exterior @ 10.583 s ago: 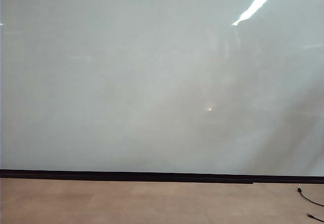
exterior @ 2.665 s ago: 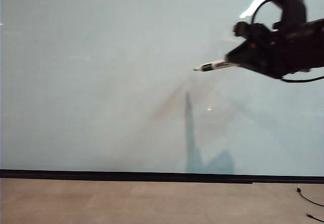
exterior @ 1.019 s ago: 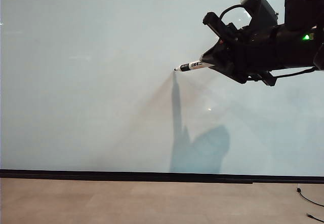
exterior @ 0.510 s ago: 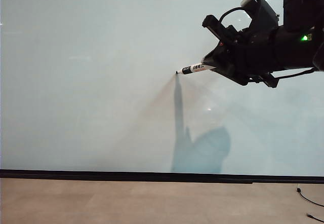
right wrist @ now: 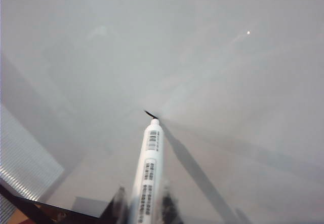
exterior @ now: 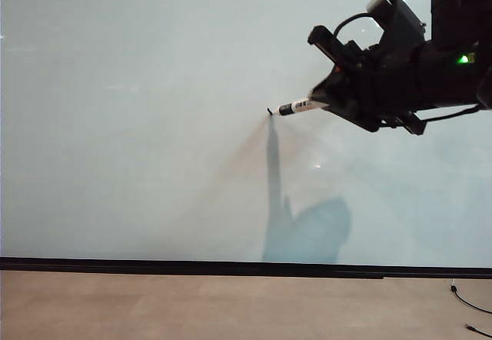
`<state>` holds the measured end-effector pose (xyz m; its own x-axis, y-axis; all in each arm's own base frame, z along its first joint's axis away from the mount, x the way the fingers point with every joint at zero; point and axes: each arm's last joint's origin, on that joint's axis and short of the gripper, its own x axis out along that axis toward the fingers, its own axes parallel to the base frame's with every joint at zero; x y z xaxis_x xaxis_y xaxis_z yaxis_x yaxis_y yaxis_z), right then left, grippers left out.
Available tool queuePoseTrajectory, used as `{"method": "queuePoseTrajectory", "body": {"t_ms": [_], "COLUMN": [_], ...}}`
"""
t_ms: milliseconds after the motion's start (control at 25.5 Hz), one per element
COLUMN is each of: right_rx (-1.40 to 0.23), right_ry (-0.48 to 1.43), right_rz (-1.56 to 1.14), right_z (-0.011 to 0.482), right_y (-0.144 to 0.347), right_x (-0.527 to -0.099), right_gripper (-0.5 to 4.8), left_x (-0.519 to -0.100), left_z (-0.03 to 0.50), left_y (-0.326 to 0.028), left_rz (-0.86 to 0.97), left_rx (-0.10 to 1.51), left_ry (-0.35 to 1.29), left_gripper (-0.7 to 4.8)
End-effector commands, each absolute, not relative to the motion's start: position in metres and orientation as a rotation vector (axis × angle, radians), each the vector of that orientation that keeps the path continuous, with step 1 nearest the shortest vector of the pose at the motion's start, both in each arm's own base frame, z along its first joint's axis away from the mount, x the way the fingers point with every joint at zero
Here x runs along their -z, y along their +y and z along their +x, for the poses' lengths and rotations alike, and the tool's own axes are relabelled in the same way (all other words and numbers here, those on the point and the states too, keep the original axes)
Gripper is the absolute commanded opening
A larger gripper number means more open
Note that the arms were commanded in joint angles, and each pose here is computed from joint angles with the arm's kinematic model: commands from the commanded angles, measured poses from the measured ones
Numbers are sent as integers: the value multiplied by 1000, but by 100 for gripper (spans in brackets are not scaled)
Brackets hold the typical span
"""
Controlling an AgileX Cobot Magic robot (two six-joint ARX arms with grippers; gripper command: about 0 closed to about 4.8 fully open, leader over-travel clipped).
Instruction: Pick up the pen on the shelf to the right of the whiteboard and draw a cross mark.
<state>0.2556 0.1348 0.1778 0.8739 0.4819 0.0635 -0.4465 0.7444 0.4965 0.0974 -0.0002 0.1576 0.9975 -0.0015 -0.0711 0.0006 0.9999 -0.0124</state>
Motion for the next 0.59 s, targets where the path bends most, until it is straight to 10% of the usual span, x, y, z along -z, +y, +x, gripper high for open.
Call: {"method": "queuePoseTrajectory", "body": {"t_ms": [39,588], "right_rx": [-482,-413], "right_ry": [48,72], "right_rz": [525,519], "right_z": [255,248], "right_y": [133,127], "right_x": [-179,-168], "right_gripper": [-4,-4], "left_x": [-159,-159], "left_z": [97,97], "left_y": [0,0], "left_rz": [-8,-8], "left_rx": [5,5], "left_ry": [64,64], "left_gripper": [-4,-4]}}
